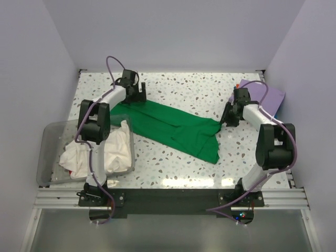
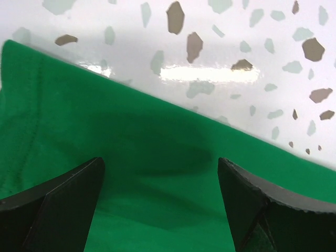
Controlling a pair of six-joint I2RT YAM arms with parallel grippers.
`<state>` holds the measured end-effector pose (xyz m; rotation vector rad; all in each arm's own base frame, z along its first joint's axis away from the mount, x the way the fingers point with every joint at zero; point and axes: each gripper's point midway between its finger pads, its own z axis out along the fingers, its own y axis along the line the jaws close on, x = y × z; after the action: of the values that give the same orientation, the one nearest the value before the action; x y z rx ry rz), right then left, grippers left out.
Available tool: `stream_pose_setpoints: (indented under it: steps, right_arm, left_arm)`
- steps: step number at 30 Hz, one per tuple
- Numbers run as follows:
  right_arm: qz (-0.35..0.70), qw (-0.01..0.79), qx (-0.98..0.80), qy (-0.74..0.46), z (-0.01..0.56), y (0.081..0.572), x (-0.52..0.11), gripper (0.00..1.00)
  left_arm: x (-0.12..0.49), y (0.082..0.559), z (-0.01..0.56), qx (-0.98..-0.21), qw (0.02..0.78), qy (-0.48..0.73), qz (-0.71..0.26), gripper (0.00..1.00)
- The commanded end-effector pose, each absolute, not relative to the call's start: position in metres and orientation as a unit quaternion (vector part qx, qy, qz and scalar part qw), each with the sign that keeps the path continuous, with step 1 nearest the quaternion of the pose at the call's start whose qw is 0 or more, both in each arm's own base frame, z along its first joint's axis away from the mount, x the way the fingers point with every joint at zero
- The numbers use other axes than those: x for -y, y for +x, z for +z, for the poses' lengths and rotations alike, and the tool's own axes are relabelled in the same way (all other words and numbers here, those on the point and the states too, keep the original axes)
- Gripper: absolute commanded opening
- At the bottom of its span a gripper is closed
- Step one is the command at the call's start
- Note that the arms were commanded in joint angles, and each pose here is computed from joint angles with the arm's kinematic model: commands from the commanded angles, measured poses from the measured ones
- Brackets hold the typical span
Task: Fold and stack the t-shirts
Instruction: Fold the tshirt
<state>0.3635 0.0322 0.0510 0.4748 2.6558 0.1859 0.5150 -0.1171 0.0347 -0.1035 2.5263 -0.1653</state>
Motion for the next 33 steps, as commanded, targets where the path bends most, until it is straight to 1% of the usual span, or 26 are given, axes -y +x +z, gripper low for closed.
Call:
stream_pose_setpoints:
  steps: [1, 10, 14, 17, 18, 19, 21, 22, 23, 28, 33]
  right_arm:
    - [0.080, 0.255, -0.948, 0.174, 0.060, 0.390, -0.032, 0.40]
    - [0.091, 0.225, -0.953, 0.179, 0.031, 0.384, -0.037, 0.35]
    - [0.090, 0.210, -0.957, 0.179, 0.019, 0.379, -0.037, 0.32]
    - [0.087, 0.194, -0.961, 0.178, 0.009, 0.375, -0.038, 0.27]
    - [0.087, 0.189, -0.962, 0.178, 0.005, 0.373, -0.038, 0.22]
    - [0.088, 0.185, -0.963, 0.176, 0.004, 0.372, -0.039, 0.20]
    - [0.083, 0.171, -0.966, 0.178, -0.002, 0.368, -0.037, 0.10]
    - [0.076, 0.170, -0.966, 0.179, -0.003, 0.369, -0.036, 0.03]
    - [0.071, 0.165, -0.967, 0.180, -0.005, 0.367, -0.034, 0.00]
    - [0.045, 0.168, -0.967, 0.185, 0.003, 0.365, -0.025, 0.00]
    - [0.054, 0.179, -0.965, 0.183, 0.014, 0.377, -0.027, 0.00]
  left_arm:
    - [0.104, 0.536, 0.047, -0.943, 0.326, -0.039, -0.055, 0.94]
    - [0.082, 0.541, 0.021, -0.947, 0.313, -0.056, -0.040, 0.95]
    - [0.072, 0.540, 0.009, -0.947, 0.311, -0.063, -0.038, 0.95]
    - [0.064, 0.536, -0.003, -0.950, 0.298, -0.076, -0.043, 0.95]
    - [0.062, 0.536, -0.004, -0.950, 0.299, -0.079, -0.045, 0.95]
    - [0.057, 0.533, -0.010, -0.951, 0.293, -0.085, -0.045, 0.95]
    - [0.052, 0.532, -0.012, -0.951, 0.293, -0.090, -0.046, 0.95]
    - [0.048, 0.529, -0.017, -0.952, 0.288, -0.095, -0.045, 0.95]
    - [0.046, 0.527, -0.018, -0.952, 0.286, -0.097, -0.043, 0.95]
    - [0.037, 0.523, -0.017, -0.952, 0.285, -0.108, -0.032, 0.95]
    - [0.050, 0.532, 0.002, -0.944, 0.309, -0.098, -0.064, 0.96]
